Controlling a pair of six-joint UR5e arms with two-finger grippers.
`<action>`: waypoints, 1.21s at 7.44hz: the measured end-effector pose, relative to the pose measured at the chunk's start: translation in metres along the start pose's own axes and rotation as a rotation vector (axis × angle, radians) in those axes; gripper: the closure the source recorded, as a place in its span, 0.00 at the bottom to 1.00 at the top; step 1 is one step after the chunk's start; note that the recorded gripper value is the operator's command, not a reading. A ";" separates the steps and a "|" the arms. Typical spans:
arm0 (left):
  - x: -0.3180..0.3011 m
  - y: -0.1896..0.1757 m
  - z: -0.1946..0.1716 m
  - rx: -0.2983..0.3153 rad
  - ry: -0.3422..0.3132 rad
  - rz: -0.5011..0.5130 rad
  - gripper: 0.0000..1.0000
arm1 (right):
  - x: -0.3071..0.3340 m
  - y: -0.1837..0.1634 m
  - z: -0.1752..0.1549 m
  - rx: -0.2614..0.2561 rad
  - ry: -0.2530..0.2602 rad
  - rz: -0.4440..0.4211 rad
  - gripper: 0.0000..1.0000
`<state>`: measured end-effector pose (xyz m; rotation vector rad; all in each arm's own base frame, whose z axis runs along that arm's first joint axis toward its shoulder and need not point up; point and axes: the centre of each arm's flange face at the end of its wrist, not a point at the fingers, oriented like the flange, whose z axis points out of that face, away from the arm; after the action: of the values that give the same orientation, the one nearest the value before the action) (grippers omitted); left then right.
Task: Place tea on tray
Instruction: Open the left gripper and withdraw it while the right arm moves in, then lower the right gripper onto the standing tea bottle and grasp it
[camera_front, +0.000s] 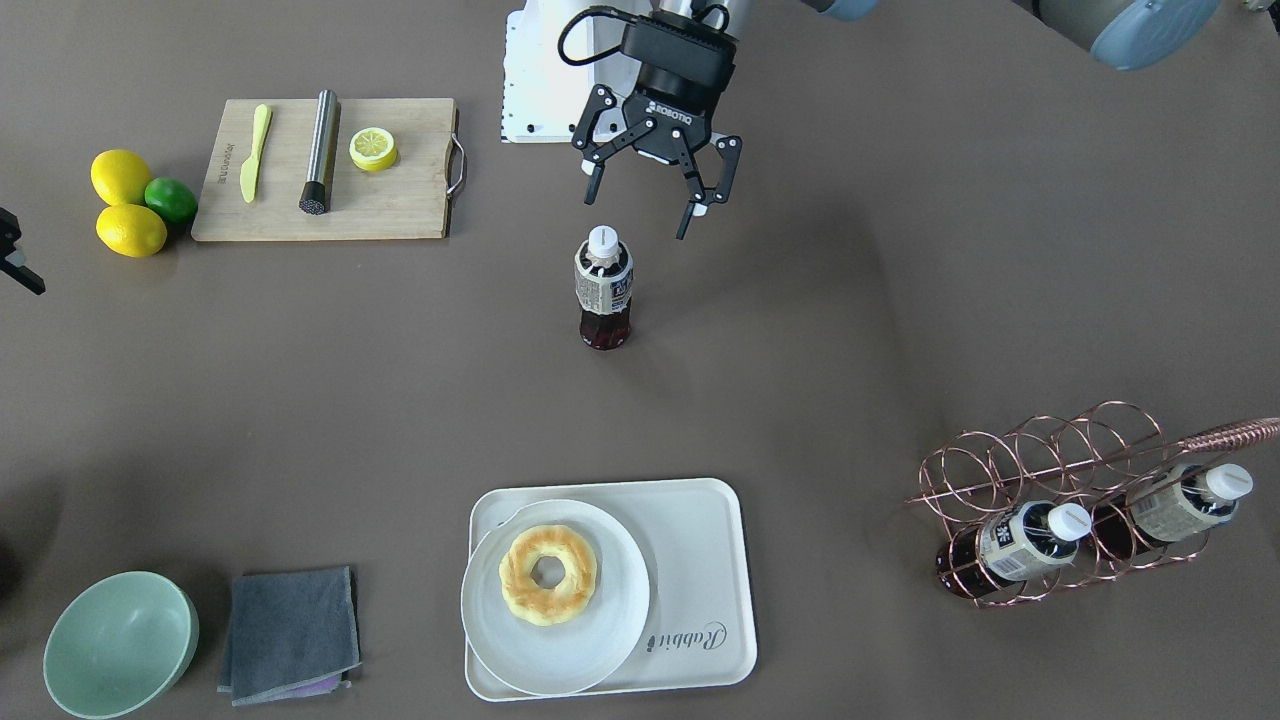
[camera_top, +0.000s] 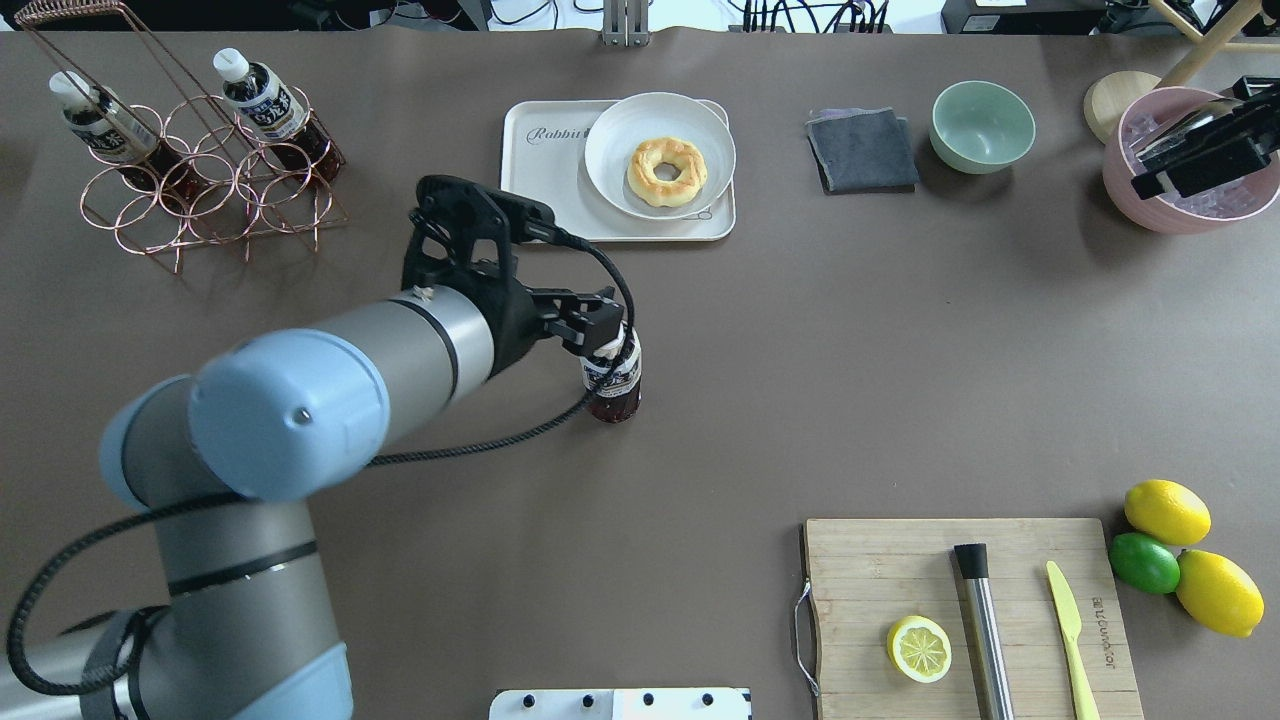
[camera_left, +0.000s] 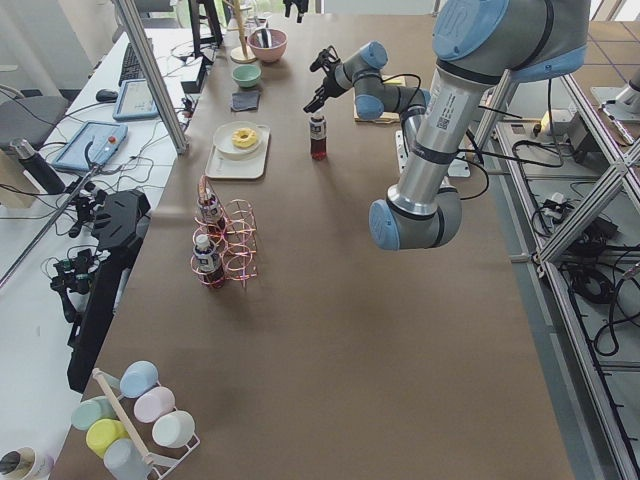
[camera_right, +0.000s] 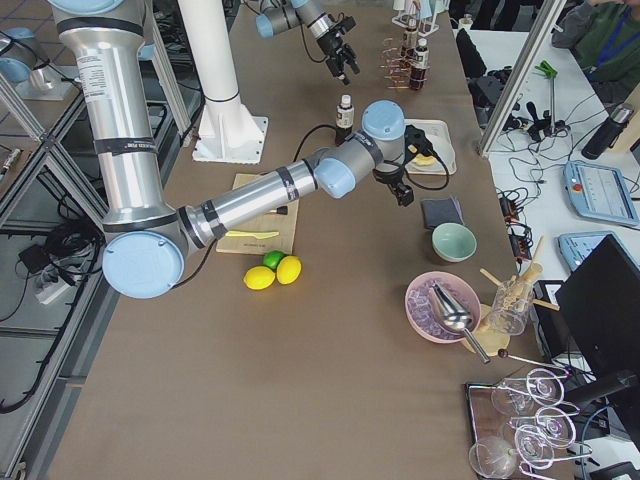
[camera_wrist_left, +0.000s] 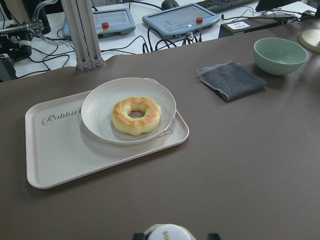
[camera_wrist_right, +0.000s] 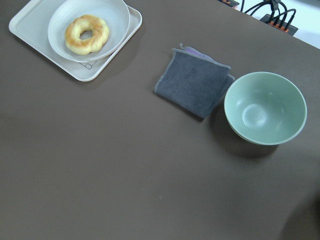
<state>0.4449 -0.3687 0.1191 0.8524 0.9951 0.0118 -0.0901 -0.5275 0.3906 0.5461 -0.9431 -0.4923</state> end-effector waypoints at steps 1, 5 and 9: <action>-0.042 -0.015 0.000 -0.060 0.001 -0.012 0.01 | -0.021 -0.019 0.007 0.022 -0.022 0.025 0.00; -0.256 -0.044 -0.046 -0.329 -0.022 -0.041 0.00 | -0.165 -0.085 0.042 0.130 -0.094 0.121 0.00; -0.428 0.015 -0.117 -0.542 -0.023 -0.089 0.00 | -0.324 -0.118 0.094 0.240 -0.101 0.196 0.00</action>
<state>0.1192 -0.4459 0.4106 0.3111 0.9447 0.1873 -0.3501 -0.4396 0.1623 0.6417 -1.1486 -0.2327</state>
